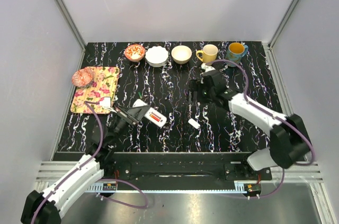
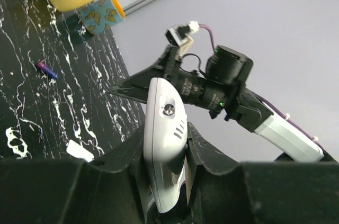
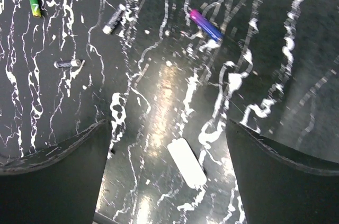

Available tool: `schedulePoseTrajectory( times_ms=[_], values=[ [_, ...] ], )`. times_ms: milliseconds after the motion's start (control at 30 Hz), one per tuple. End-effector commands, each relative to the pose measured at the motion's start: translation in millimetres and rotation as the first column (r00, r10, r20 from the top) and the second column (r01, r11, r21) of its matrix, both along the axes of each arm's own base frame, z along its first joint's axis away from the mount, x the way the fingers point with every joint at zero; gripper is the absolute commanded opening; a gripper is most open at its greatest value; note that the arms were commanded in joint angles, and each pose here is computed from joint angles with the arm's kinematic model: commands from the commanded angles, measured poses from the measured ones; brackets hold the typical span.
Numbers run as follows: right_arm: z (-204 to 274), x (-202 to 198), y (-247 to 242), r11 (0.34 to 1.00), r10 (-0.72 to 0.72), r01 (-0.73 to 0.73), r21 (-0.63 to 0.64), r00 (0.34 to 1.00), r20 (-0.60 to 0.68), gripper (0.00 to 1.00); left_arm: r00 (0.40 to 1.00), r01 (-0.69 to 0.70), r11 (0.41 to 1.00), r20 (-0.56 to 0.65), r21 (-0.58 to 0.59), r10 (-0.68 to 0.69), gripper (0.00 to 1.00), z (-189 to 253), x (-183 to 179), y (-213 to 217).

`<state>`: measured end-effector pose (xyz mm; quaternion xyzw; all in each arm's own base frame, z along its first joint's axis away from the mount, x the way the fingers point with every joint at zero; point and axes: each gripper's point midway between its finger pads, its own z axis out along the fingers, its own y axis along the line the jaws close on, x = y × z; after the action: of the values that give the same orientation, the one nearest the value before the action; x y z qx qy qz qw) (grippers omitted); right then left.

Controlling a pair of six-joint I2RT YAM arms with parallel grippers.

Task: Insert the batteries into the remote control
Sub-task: Pick up the battery from the center of the board.

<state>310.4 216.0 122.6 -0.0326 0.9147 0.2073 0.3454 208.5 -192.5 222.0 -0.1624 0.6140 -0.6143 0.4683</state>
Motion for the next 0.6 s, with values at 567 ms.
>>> schedulePoseTrajectory(
  times_ms=[567],
  values=[
    [-44, 27, 175, 0.983, 0.162, -0.160, -0.084, 0.987, 0.011, 0.80, 0.978, -0.123, 0.992, 0.165, -0.022, 0.125, 0.00, 94, -21, 36]
  ],
)
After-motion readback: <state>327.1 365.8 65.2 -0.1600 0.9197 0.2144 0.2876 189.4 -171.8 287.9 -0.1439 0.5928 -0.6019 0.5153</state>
